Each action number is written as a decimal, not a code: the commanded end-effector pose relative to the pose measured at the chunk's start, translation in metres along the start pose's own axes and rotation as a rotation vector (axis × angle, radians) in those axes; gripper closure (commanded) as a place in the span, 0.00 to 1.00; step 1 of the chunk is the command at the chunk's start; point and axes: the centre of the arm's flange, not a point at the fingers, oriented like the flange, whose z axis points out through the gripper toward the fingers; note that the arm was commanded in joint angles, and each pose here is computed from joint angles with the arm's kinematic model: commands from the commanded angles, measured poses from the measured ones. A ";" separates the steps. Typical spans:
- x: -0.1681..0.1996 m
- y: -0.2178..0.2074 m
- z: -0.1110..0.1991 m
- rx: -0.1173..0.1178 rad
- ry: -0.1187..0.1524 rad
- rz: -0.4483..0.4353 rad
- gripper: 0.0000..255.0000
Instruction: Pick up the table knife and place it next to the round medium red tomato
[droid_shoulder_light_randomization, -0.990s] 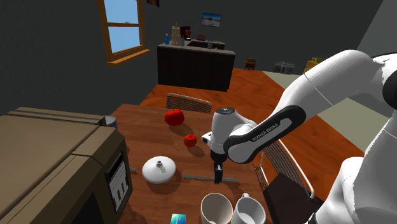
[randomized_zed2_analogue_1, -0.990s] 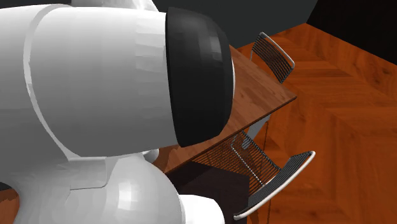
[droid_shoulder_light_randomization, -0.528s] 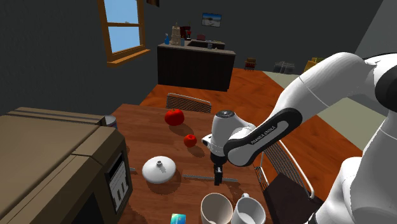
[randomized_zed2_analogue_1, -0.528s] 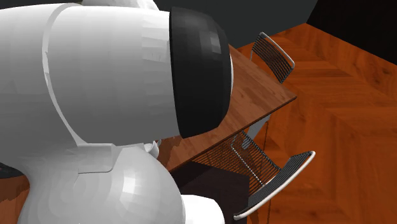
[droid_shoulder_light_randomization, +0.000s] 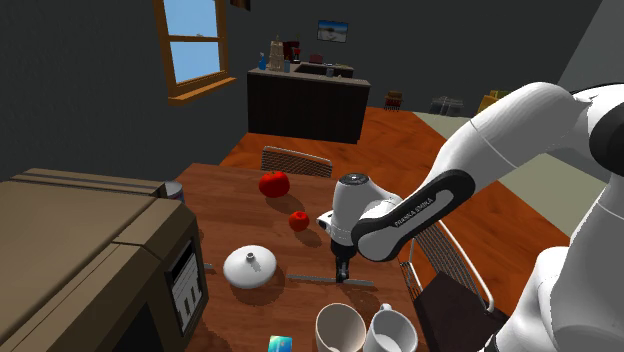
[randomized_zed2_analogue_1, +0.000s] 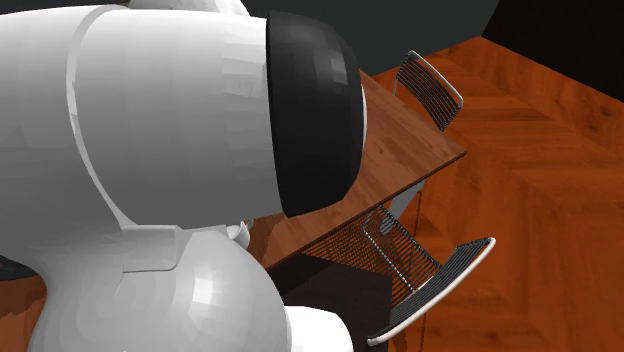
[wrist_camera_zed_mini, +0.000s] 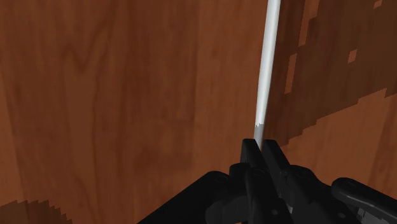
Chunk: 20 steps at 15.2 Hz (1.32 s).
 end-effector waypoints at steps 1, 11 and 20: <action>0.000 0.000 0.000 0.000 0.000 0.000 1.00; -0.002 0.000 -0.037 0.000 0.000 0.000 1.00; -0.004 0.000 -0.084 0.000 0.000 0.000 1.00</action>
